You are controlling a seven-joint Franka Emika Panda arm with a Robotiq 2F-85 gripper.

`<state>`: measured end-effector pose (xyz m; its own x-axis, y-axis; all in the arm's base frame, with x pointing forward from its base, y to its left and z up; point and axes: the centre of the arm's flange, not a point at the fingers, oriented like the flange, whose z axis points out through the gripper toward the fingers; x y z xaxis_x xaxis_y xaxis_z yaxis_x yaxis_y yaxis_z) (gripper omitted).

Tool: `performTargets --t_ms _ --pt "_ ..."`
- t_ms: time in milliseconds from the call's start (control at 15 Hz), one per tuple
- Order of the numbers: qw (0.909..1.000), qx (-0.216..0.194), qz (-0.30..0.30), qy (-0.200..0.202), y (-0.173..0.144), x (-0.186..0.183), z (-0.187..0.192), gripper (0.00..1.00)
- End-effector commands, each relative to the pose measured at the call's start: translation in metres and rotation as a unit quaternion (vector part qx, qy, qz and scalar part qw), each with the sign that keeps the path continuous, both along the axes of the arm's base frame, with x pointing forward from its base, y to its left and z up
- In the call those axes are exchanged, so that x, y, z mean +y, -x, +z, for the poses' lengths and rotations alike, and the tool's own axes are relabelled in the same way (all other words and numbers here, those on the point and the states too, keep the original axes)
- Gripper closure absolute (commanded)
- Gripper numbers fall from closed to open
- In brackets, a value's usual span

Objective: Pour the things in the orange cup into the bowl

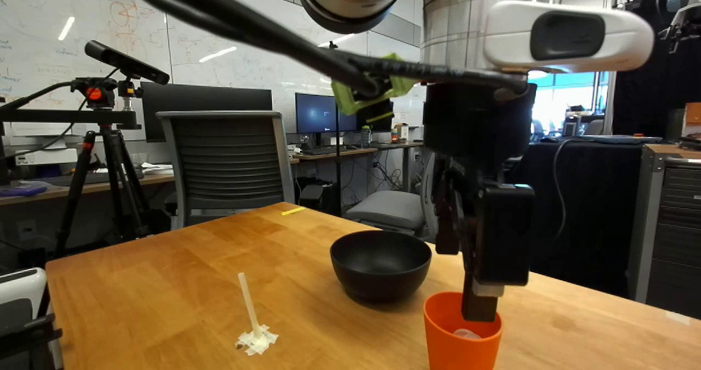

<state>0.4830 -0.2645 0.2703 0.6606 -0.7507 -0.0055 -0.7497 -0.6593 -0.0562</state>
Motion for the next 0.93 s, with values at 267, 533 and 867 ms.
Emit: performTargets --t_ms 267,533,867 --pt "0.9998 -0.015 -0.010 -0.004 -0.022 -0.013 -0.021 0.00" --pt "0.9998 -0.010 -0.015 -0.006 -0.026 -0.015 -0.036 0.00" --pt "0.9998 -0.005 -0.017 -0.005 -0.028 -0.017 -0.047 0.00"
